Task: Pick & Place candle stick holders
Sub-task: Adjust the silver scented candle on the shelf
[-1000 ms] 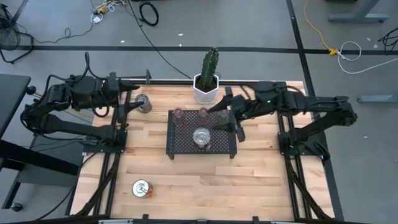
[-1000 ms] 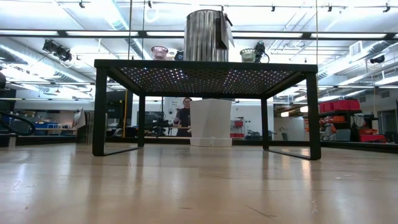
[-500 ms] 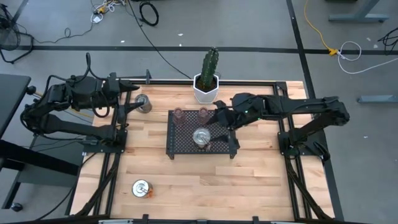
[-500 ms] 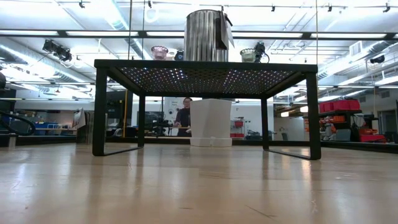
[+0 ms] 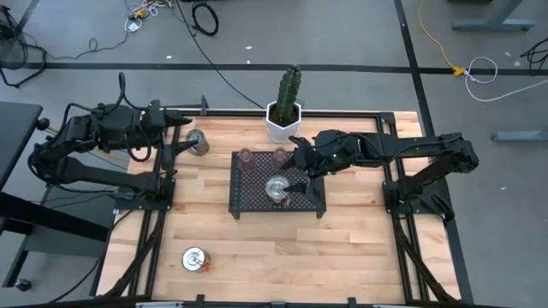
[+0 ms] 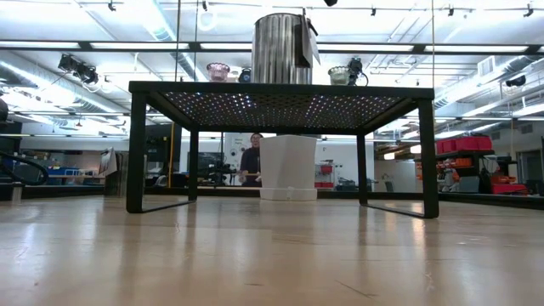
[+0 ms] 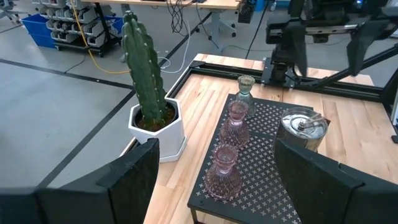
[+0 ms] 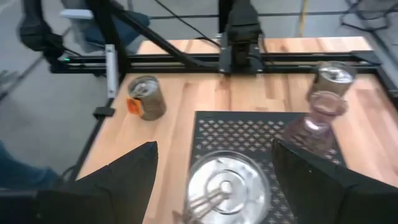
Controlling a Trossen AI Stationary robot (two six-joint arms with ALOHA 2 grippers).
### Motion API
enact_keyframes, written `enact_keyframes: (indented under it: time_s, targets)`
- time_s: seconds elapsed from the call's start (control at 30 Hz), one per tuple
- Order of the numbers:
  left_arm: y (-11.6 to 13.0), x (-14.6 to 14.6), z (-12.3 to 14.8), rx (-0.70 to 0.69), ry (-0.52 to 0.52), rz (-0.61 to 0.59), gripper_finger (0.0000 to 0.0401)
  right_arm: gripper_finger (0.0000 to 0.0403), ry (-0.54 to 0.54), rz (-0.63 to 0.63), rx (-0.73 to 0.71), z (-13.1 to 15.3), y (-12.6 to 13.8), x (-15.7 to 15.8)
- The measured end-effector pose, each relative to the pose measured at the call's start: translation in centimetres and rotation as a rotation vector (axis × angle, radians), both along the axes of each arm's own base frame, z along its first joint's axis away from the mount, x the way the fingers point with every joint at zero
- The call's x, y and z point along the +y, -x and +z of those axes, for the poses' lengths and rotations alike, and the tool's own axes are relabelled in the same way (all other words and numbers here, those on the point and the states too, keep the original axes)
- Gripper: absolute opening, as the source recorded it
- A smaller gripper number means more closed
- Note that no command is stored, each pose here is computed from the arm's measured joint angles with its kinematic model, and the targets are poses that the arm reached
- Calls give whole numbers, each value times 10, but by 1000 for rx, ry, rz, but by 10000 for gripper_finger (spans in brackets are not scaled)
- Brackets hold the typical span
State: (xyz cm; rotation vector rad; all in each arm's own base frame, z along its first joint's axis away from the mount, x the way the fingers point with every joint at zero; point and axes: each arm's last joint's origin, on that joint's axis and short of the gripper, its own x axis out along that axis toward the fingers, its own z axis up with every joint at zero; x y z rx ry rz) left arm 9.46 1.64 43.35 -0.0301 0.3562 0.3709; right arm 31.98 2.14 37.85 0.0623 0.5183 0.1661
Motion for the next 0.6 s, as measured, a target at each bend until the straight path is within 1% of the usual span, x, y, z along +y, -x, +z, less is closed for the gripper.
enact_keyframes:
  time_s: [0.07, 0.37, 0.6]
  targets:
    - [0, 0, 0, 0, 0, 0, 319, 314, 14, -16, 3, 0, 0, -1]
    - [0, 0, 0, 1, 0, 0, 319, 315, -31, -46, 47, -6, -3, -1]
    - [0, 0, 0, 1, -1, 2, 319, 342, -17, -39, 54, -10, -7, 0]
